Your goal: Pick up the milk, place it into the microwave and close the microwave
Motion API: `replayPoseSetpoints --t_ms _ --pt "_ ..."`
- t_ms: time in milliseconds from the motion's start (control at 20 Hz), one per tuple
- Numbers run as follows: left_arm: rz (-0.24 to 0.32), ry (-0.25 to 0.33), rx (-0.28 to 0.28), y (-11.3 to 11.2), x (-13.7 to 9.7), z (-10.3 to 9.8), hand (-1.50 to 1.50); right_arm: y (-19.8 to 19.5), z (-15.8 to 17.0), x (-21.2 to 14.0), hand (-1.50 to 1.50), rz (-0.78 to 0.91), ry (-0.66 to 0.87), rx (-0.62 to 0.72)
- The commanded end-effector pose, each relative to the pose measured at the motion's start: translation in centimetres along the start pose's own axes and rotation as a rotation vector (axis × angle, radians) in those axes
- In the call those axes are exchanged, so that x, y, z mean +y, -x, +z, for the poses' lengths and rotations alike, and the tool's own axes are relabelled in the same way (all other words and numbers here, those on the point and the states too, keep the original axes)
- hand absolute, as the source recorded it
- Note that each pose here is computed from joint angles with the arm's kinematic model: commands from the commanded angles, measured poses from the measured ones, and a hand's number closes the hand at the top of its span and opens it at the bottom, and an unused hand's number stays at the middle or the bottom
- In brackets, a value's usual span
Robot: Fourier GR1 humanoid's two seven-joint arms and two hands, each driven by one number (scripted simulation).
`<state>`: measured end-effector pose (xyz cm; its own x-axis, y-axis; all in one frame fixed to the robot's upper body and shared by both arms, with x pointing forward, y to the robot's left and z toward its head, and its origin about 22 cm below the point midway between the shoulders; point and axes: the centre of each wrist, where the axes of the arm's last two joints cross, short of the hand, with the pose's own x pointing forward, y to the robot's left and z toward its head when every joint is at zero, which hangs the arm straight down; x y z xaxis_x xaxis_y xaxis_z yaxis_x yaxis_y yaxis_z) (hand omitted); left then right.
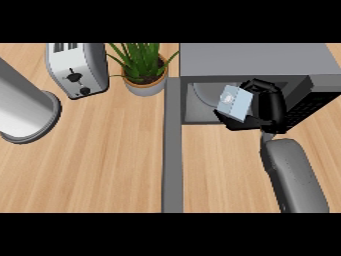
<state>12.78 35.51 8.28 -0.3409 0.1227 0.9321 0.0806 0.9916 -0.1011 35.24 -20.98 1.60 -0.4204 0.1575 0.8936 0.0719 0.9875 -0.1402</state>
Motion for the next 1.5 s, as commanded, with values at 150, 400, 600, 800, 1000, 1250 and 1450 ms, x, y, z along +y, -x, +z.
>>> replayPoseSetpoints --t_ms 150,400,600,800,1000,1250,1450 --pt "-0.003 0.032 -0.023 -0.4 0.4 -1.8 -1.50 0.8 -3.9 2.6 1.50 0.055 -0.030 0.057" --pt "0.024 0.065 -0.003 0.6 -0.2 -2.2 -1.50 0.0 -5.9 0.4 1.50 0.113 -0.002 -0.005" --pt "0.028 0.080 -0.013 0.2 -0.7 -2.7 -1.50 0.7 -5.4 -0.2 1.50 0.158 0.031 -0.019" --pt "0.025 0.095 -0.018 0.5 -0.5 -3.1 -1.50 0.8 -5.1 -0.2 1.50 0.229 0.043 -0.055" --pt "0.036 0.123 -0.016 0.7 -0.9 -3.3 -1.50 1.5 -4.3 -1.4 1.50 0.239 0.117 -0.067" --pt "0.009 0.137 -0.037 0.3 -1.4 -4.2 -1.50 2.1 -3.1 -2.3 1.50 0.261 0.306 -0.066" --pt "-0.015 0.138 -0.011 0.5 -1.4 -4.1 -1.50 2.6 -2.2 -3.3 1.50 0.369 0.353 -0.118"
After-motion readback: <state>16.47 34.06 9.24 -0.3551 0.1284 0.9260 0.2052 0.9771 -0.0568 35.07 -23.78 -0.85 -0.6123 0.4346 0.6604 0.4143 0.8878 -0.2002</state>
